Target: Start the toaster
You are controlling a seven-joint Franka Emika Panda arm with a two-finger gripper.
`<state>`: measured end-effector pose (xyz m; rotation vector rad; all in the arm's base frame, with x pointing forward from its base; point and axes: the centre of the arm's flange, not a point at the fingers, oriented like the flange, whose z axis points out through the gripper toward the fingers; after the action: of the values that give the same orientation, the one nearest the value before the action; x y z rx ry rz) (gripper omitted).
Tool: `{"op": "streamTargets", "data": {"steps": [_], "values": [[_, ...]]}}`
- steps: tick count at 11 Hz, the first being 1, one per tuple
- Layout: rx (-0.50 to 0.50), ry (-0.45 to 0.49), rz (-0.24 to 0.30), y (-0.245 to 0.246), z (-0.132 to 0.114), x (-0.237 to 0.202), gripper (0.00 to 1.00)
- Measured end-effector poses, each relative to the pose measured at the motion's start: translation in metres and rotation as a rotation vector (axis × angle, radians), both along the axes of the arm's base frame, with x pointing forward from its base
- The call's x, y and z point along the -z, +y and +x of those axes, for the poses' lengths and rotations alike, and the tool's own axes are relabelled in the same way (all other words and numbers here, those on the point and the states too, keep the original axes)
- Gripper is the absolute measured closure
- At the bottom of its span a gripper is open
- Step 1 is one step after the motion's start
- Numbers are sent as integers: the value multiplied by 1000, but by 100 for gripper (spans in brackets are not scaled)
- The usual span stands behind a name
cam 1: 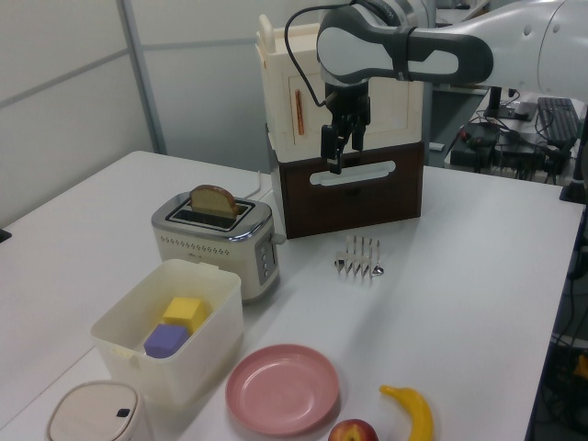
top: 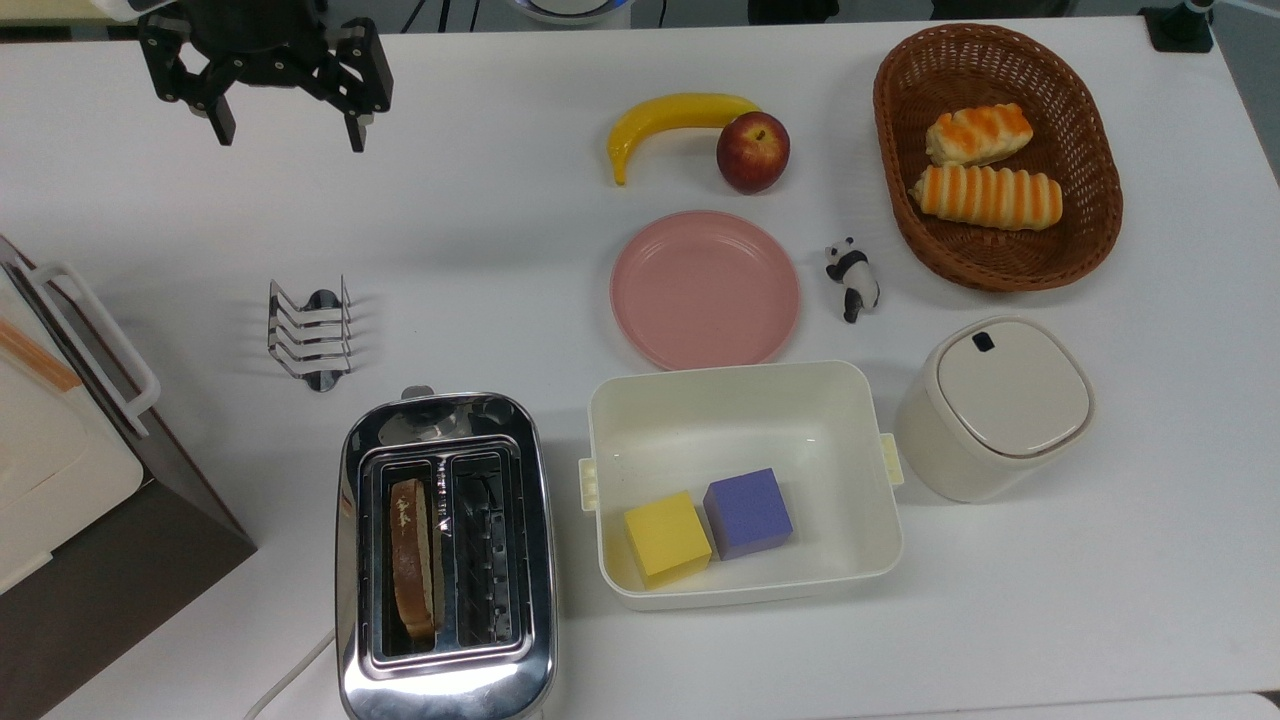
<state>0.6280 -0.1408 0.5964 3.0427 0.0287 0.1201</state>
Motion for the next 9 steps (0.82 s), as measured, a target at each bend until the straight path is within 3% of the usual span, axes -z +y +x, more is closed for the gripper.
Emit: {"op": "streamTargets", "data": {"steps": [9], "values": [[-16,4,19,11,2,4,4]]}}
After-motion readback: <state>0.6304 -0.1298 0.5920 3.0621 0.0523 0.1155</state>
